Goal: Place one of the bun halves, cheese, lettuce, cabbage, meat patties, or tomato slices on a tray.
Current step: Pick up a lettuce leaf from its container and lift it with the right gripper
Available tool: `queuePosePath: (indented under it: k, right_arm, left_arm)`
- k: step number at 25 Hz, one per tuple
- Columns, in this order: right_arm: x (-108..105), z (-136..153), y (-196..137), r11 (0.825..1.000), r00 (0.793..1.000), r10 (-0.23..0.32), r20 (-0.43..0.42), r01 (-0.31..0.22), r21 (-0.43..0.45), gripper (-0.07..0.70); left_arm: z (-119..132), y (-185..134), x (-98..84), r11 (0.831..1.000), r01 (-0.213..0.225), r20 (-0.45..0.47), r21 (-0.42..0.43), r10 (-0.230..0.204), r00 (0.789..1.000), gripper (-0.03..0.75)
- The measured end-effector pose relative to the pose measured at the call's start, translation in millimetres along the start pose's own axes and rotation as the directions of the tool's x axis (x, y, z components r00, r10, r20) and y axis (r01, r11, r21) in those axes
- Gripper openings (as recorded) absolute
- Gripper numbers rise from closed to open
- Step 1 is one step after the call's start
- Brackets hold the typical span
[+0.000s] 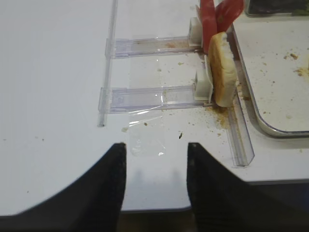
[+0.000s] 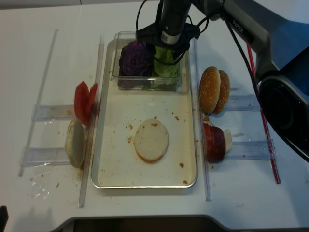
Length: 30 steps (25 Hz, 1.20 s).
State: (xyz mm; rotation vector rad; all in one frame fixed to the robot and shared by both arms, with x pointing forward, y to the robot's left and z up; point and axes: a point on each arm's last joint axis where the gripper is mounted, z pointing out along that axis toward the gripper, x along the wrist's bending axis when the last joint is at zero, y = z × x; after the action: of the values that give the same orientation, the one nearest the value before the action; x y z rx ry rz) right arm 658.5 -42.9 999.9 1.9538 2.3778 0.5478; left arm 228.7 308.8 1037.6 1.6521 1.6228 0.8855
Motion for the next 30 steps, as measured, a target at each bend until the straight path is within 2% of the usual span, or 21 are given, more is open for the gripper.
queuePosePath:
  k: [15, 23, 30]
  right_arm:
    - [-1, 20, -1, 1.000, 1.000, -0.007, 0.017, 0.007, 0.019, 0.517]
    - [-3, 25, -2, 0.999, 0.999, -0.012, 0.033, 0.010, 0.038, 0.305]
    - [-3, 25, -3, 0.999, 0.999, -0.012, 0.036, 0.010, 0.048, 0.160]
  left_arm:
    - [0, 0, 0.0, 1.000, 0.000, 0.000, 0.000, 0.000, 1.000, 0.287]
    - [0, 0, 0.0, 1.000, 0.000, 0.000, 0.000, 0.000, 1.000, 0.287]
    - [0, 0, 0.0, 1.000, 0.000, 0.000, 0.000, 0.000, 1.000, 0.287]
